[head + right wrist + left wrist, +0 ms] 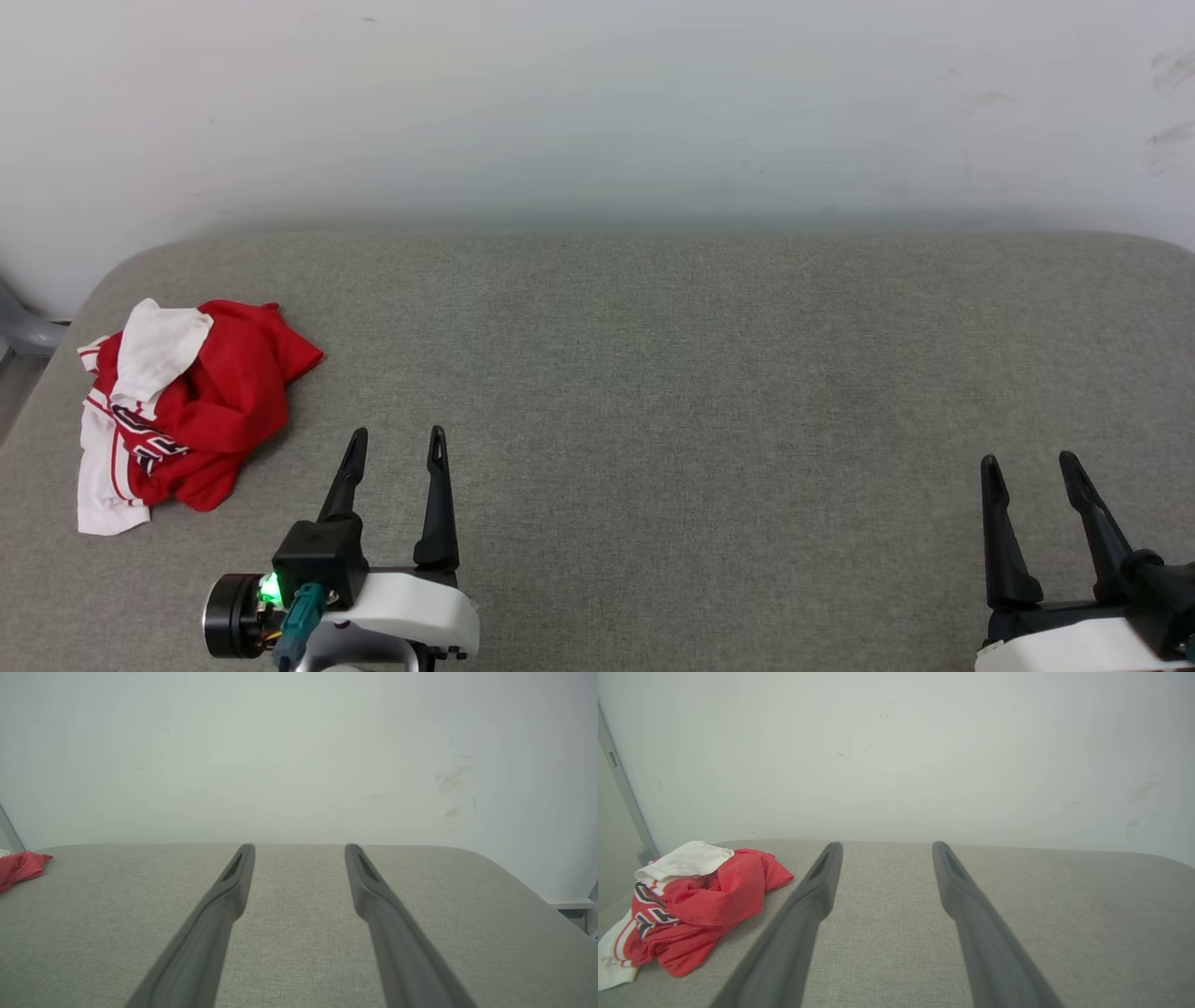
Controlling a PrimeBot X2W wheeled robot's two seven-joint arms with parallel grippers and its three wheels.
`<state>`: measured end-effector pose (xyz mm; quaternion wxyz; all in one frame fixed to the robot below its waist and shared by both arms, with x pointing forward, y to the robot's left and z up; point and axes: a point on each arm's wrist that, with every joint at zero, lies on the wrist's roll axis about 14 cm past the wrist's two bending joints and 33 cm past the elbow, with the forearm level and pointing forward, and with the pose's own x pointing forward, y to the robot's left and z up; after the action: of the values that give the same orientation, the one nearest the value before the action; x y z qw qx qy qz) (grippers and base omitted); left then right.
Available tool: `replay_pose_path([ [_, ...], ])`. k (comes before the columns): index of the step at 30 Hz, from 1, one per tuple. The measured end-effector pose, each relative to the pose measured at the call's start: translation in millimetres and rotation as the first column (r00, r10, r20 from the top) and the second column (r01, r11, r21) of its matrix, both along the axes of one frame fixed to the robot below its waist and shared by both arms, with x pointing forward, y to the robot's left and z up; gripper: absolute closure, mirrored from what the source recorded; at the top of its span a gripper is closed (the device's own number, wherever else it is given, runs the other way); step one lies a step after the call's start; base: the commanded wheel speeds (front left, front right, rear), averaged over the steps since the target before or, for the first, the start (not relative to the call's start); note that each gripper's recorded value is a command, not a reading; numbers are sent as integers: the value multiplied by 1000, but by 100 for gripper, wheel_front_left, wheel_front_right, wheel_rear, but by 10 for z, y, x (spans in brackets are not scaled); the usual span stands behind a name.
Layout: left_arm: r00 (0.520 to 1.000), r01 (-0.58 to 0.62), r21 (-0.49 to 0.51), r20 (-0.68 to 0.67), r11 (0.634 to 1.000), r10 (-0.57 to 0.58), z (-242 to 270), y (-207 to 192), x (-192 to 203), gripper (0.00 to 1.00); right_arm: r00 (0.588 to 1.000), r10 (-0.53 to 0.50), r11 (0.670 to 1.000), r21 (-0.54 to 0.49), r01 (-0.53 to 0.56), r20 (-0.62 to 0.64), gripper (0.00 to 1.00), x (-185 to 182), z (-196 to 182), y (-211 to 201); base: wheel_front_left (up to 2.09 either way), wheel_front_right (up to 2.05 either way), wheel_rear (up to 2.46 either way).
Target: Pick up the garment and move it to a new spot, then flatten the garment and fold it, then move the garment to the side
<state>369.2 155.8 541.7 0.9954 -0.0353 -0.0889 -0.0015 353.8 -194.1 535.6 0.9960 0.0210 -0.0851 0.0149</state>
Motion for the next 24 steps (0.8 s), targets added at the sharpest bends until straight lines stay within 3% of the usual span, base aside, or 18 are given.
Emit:
replay_pose_path([
  [24, 999, 11, -41, -35, 999, -12, -134, 27, -22, 0, 1000, -1, 1000, 19, 1, -4, 0, -27, -38, -2, 0, 0, 0],
])
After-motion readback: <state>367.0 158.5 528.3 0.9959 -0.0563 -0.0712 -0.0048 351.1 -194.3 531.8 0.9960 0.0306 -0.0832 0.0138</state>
